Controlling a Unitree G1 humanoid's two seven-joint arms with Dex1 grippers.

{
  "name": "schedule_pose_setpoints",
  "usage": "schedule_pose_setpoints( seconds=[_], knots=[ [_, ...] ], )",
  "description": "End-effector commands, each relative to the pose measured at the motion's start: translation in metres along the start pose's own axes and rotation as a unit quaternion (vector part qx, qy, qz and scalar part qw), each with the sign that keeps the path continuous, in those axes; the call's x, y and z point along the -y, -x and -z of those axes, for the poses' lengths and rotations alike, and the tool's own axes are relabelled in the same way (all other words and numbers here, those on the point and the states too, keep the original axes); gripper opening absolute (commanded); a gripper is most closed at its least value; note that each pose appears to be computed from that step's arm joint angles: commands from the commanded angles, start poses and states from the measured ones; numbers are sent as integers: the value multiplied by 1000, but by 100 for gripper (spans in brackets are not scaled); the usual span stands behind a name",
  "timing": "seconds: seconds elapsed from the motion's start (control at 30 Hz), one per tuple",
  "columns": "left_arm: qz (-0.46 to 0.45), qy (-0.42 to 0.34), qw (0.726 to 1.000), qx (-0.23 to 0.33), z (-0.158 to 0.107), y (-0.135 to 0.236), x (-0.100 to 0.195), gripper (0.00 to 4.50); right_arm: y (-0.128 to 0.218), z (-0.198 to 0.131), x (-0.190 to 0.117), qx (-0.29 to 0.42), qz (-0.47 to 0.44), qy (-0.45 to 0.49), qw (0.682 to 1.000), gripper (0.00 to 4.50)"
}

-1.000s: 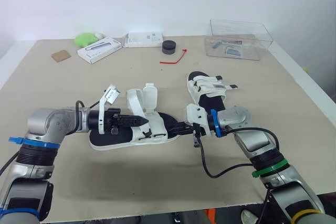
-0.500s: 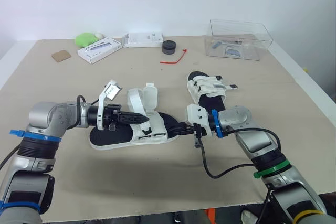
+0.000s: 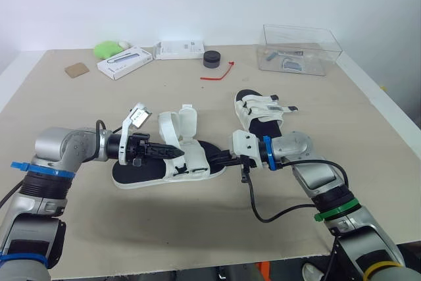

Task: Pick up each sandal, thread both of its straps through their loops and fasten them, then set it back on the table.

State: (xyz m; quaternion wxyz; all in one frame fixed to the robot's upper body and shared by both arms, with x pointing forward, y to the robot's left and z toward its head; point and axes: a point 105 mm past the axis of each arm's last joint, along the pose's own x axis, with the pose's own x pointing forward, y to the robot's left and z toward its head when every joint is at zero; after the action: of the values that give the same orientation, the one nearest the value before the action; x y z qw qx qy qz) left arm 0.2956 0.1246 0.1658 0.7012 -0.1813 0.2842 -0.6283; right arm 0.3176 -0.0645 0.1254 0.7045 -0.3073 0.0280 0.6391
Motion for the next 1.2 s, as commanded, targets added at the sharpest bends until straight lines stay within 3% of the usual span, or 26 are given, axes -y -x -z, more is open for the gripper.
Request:
schedule_pose_setpoints(
  seconds=[0.03, 0.67, 1.2],
  knots=[
    [-1, -28, 1000, -11, -4, 0, 3, 9, 3, -9, 5, 7, 6, 19, 1000, 0],
    [39, -28, 999, -21, -17, 2, 14, 9, 2, -7, 4, 5, 9, 17, 1000, 0],
    [18, -43, 998, -47, -3, 1, 4, 9, 2, -5, 4, 1, 6, 16, 1000, 0]
  ],
)
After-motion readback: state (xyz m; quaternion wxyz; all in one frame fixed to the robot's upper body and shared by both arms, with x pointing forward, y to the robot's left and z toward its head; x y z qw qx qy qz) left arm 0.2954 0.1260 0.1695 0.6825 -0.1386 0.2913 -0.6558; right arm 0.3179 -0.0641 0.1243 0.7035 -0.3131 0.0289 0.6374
